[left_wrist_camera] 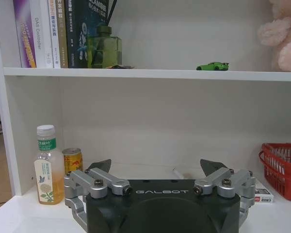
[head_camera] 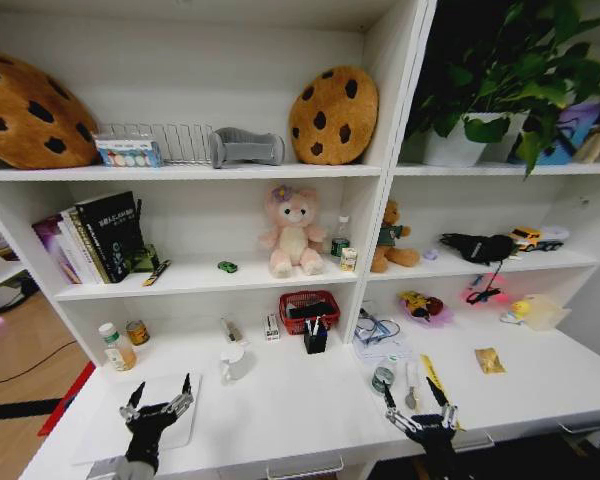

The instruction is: Organize the objects on the table.

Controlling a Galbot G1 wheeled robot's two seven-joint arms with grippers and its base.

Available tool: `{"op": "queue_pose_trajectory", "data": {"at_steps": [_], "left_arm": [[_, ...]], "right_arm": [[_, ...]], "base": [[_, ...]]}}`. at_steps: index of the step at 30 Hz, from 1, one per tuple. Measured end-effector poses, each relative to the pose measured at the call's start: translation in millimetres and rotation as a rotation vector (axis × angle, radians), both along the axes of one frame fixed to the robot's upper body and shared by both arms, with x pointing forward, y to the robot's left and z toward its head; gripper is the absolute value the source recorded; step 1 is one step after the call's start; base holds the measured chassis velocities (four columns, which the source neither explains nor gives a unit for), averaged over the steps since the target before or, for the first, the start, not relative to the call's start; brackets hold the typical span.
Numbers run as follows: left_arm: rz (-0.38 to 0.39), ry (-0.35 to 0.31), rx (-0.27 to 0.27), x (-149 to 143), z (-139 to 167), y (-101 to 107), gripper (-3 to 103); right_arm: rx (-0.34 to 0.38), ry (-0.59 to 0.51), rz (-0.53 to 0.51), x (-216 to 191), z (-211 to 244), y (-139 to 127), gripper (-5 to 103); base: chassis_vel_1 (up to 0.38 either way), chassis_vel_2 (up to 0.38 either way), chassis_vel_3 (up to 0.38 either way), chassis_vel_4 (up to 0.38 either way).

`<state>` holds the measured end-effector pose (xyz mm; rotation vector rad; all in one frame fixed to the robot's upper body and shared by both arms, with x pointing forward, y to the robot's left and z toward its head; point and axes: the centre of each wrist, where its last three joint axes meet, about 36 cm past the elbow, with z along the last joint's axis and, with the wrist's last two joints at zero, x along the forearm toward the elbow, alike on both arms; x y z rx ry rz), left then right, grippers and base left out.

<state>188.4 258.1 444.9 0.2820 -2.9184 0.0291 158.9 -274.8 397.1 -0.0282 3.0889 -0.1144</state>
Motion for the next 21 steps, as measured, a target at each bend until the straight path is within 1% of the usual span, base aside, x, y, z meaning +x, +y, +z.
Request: {"op": "queue_pose_trajectory", "data": {"at_steps": [11, 21], "left_arm": [[0.000, 0.003, 0.001, -2, 1, -1, 100], [-0.005, 0.015, 0.003, -4, -2, -1, 100]], "right_arm": [[0.032, 0.000, 0.006, 4, -5, 2, 100], [0.042, 0.007, 0.018, 13, -6, 0, 100]], "base": [[-0.081, -0.082, 0.086, 0.085], [-0.004, -0.006, 0.001, 0.002]]}}
